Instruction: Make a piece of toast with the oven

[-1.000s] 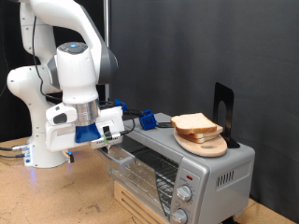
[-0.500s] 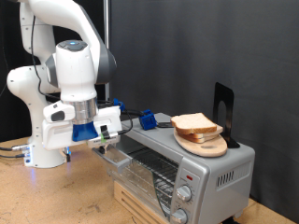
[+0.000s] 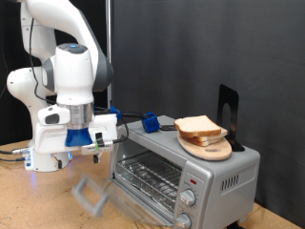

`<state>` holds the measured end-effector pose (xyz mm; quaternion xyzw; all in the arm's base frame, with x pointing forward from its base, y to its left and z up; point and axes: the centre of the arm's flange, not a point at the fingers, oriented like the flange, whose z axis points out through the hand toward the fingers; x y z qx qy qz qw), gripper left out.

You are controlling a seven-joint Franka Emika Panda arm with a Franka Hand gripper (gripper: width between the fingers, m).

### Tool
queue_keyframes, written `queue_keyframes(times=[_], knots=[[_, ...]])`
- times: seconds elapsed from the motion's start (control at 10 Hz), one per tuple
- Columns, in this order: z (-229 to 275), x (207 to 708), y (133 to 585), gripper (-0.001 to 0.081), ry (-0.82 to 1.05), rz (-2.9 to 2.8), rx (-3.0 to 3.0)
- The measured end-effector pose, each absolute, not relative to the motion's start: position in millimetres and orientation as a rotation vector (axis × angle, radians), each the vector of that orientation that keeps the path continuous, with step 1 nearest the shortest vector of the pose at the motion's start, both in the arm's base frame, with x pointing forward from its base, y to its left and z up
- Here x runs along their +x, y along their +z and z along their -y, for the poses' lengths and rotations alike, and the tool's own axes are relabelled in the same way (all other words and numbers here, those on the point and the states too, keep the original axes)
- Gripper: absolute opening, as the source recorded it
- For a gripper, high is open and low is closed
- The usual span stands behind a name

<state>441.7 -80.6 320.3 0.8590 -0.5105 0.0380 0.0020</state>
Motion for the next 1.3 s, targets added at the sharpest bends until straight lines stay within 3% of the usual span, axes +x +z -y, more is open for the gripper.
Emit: queue_keyframes(times=[0.6,1.3], knots=[[77.4,445.2,305.4,0.0682,0.096,1.594,2.704],[97.5,432.3,325.6,0.0682,-0.010,1.500,2.880]])
